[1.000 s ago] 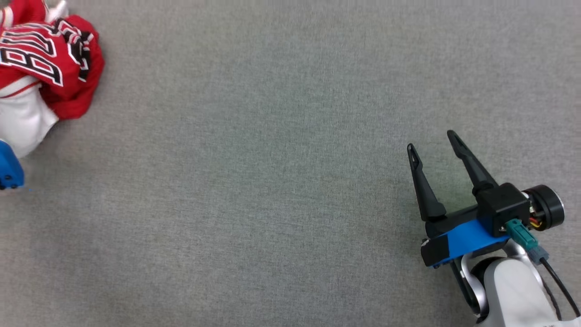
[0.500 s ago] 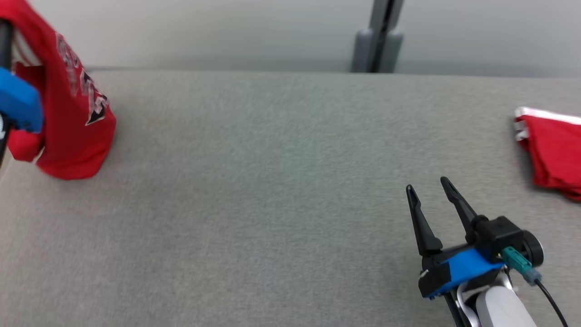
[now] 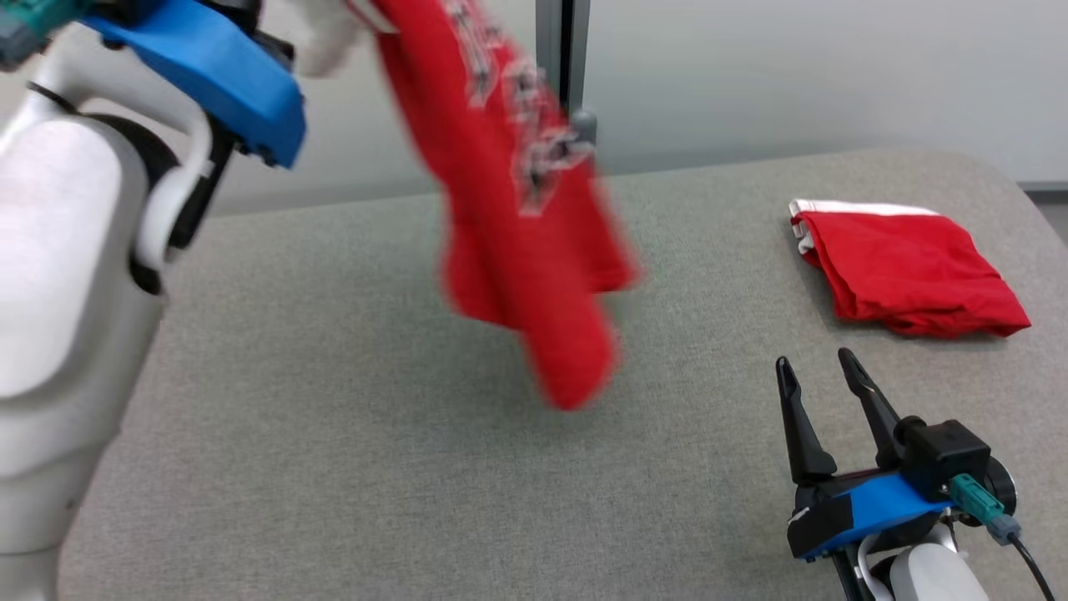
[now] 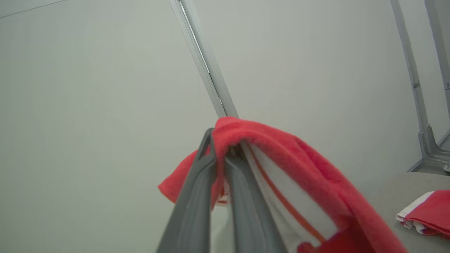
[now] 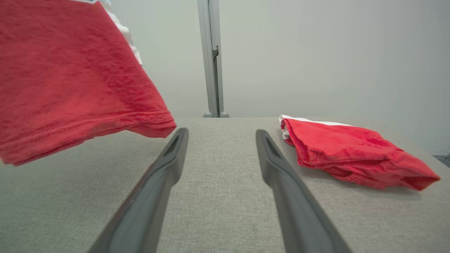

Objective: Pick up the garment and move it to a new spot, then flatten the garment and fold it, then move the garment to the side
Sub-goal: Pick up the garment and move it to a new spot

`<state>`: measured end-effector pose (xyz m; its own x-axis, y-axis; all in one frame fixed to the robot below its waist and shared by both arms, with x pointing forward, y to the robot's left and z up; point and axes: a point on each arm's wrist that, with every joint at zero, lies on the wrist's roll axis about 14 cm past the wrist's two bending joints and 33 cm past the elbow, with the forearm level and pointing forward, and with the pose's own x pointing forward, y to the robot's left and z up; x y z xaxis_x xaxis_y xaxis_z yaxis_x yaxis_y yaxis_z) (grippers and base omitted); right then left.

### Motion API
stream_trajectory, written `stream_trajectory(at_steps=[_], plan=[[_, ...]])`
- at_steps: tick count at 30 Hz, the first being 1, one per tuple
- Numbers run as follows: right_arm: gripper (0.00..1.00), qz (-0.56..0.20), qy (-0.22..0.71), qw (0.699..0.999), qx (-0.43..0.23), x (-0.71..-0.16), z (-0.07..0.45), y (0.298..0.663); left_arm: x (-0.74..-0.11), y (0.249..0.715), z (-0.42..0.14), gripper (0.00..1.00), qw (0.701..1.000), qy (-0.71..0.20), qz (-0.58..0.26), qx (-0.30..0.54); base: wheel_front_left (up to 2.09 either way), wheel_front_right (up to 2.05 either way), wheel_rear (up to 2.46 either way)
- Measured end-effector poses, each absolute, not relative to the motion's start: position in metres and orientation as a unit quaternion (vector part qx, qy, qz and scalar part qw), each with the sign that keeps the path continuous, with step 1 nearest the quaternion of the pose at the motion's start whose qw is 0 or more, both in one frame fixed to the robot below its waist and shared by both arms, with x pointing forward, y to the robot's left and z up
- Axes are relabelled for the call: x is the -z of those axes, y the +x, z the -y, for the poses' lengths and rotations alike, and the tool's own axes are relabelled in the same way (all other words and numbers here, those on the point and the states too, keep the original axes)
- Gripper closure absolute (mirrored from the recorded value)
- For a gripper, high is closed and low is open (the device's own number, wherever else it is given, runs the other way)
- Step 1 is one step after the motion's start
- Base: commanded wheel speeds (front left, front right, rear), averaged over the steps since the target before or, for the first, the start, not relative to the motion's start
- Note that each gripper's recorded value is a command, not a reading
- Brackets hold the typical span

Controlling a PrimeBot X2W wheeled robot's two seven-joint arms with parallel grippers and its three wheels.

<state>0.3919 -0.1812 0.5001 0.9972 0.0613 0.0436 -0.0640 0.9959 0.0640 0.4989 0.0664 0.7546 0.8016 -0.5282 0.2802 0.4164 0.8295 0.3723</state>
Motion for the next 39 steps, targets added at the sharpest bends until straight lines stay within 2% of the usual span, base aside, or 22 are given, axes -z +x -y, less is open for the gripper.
stream_trajectory(at_steps=[2,6,13,19,20,21,22,23,31,39], plan=[[0.00,0.015,0.033,0.999,-0.027,-0.495,0.184,0.395,-0.732,0.505,-0.058,1.00,0.942,0.135,0.161,0.261,0.00,0.00,0.00],[0.00,0.008,0.036,0.999,-0.021,-0.488,0.188,0.405,-0.639,0.519,-0.056,1.00,0.957,0.102,0.049,0.266,0.00,0.00,0.00],[0.00,-0.011,0.035,0.999,-0.010,-0.471,0.196,0.418,-0.475,0.521,-0.110,1.00,0.968,0.062,-0.148,0.191,0.00,0.00,0.00],[0.00,-0.016,0.033,0.999,-0.004,-0.466,0.201,0.427,-0.417,0.514,-0.148,1.00,0.966,0.052,-0.210,0.139,0.00,0.00,0.00],[0.00,-0.016,0.032,0.999,-0.004,-0.465,0.201,0.428,-0.415,0.514,-0.149,0.70,0.967,0.049,-0.207,0.137,0.00,0.00,0.00],[0.00,-0.017,0.032,0.999,-0.004,-0.464,0.201,0.428,-0.416,0.514,-0.149,0.28,0.969,0.046,-0.198,0.137,0.00,0.00,0.00],[0.00,-0.017,0.032,0.999,-0.004,-0.464,0.201,0.429,-0.417,0.515,-0.150,0.28,0.972,0.042,-0.189,0.136,0.00,0.00,0.00],[0.00,-0.016,0.032,0.999,-0.004,-0.464,0.200,0.429,-0.418,0.515,-0.149,0.00,0.973,0.037,-0.181,0.135,0.00,0.00,0.00],[0.00,0.004,0.026,0.999,-0.021,-0.479,0.189,0.432,-0.450,0.505,-0.145,0.00,0.985,0.023,-0.098,0.141,0.00,0.00,0.00],[0.00,0.025,0.017,0.999,-0.037,-0.497,0.178,0.424,-0.469,0.462,-0.155,0.00,0.992,-0.015,-0.065,0.107,0.00,0.00,0.00]])
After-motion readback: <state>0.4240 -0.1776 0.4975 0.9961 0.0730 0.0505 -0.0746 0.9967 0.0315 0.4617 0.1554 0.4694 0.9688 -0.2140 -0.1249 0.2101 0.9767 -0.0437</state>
